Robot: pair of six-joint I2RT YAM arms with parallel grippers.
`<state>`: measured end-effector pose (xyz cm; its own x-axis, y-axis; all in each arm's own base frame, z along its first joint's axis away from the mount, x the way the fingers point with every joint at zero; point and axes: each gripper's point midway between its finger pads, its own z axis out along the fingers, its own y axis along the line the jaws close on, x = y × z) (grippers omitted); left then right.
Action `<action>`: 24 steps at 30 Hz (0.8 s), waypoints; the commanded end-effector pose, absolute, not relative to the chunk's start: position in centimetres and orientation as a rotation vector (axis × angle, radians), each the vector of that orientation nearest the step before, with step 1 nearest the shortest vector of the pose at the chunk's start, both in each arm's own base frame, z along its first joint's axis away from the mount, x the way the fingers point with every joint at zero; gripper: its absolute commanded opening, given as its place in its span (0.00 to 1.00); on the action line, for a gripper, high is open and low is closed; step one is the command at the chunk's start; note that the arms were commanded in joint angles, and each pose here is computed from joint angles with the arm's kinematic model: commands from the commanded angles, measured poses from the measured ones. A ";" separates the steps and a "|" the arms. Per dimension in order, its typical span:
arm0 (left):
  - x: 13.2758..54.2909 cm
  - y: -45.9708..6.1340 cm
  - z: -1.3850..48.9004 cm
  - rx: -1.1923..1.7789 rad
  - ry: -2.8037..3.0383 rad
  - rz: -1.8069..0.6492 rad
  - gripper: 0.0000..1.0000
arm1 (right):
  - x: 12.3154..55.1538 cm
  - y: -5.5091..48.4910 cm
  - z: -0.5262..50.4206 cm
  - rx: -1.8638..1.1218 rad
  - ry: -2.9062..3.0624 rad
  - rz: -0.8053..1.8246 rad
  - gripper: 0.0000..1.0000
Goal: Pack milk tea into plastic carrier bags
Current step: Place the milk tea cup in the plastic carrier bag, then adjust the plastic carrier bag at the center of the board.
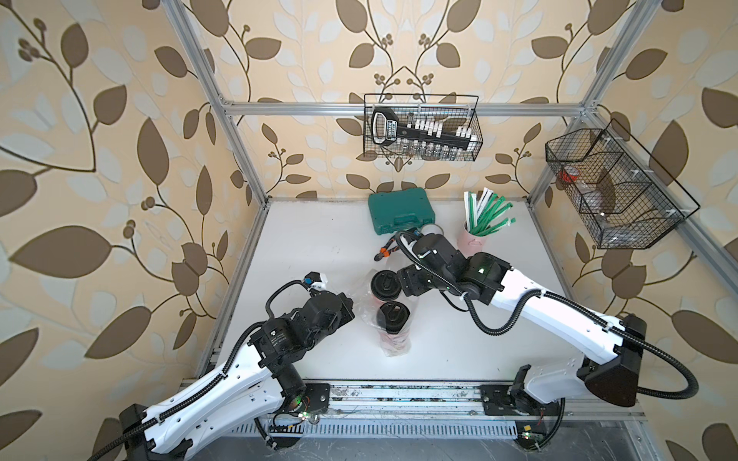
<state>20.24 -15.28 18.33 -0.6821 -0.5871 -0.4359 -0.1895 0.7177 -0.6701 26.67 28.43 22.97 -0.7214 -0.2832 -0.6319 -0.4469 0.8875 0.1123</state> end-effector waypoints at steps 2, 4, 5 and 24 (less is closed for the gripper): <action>21.0 -14.9 20.0 -0.587 2.215 -0.775 0.00 | 26.1 28.9 22.8 -0.489 2.457 0.406 0.57; 21.1 -15.0 20.3 -0.583 2.212 -0.777 0.00 | 26.1 29.2 23.4 -0.467 2.448 0.442 0.41; 21.1 -15.0 20.4 -0.582 2.211 -0.779 0.00 | 26.1 29.2 23.7 -0.455 2.442 0.447 0.34; 22.2 -16.8 25.0 -0.515 2.182 -0.834 0.00 | 26.4 27.5 26.4 -0.295 2.485 0.400 0.00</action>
